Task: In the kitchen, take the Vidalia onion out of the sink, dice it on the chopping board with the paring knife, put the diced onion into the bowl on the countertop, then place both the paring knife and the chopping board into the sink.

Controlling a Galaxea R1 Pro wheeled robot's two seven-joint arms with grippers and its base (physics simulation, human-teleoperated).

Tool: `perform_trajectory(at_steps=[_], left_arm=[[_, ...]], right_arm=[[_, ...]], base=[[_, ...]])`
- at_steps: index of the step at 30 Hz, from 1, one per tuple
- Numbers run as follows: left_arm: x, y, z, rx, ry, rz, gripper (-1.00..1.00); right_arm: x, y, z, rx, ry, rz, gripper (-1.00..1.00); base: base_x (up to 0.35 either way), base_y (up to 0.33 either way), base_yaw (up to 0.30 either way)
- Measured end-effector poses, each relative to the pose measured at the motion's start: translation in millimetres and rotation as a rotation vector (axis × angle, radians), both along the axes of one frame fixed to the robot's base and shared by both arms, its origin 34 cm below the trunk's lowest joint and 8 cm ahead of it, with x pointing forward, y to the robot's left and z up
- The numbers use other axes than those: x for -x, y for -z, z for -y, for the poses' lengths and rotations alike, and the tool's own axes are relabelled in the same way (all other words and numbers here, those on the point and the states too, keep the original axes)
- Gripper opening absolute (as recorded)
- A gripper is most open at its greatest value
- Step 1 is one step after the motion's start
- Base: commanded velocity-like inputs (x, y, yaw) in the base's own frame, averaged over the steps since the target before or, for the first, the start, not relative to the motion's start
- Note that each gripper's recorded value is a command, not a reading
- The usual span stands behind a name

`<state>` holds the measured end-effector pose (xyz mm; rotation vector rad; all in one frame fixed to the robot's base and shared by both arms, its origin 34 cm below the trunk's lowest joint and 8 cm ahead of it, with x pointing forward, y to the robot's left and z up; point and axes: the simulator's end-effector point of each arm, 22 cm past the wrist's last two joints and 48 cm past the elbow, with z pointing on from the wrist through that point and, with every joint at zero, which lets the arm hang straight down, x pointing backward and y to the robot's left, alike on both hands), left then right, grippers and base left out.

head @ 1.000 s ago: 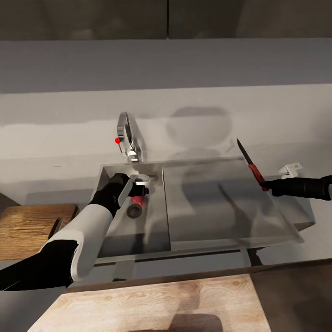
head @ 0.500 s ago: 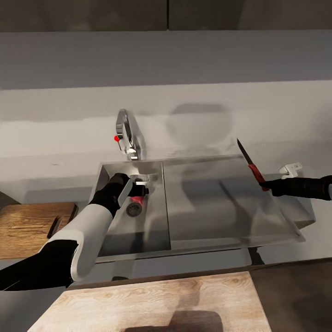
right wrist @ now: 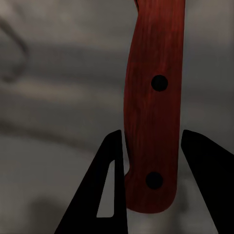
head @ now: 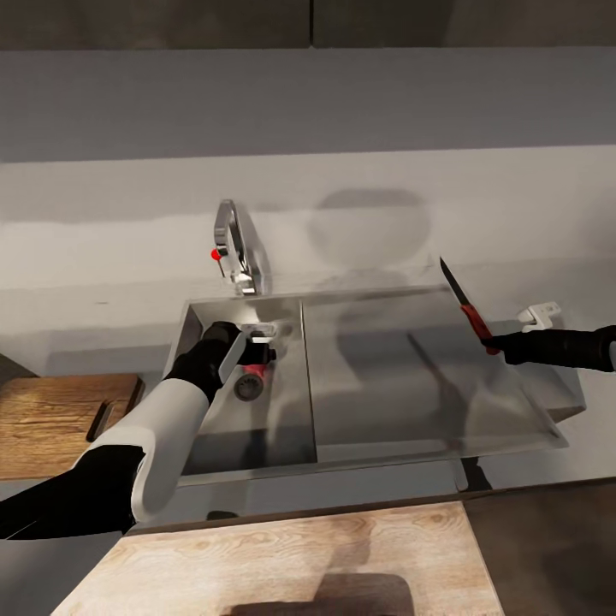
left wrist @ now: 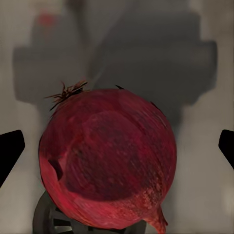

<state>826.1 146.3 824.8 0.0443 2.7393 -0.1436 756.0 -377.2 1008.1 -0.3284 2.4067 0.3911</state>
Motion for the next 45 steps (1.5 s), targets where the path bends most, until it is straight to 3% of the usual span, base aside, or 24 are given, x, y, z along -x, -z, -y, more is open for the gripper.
perform_trajectory(at_steps=[14,15,45], left_arm=[[6,9,-4,-0.005,-0.002,-0.022,1.00],[6,9,-4,-0.005,-0.002,-0.023,-1.00],[0,-5,-1,0.000,-0.001,0.007,-1.00]], right_arm=[[0,2,0,0.000,0.000,-0.003,-1.00],[0,2,0,0.000,0.000,-0.003,-1.00],[0,-7,0,0.000,0.000,0.010,-1.00]], base=[[0.000,0.000,0.000],[0.000,0.000,0.000],[0.000,0.000,0.000]])
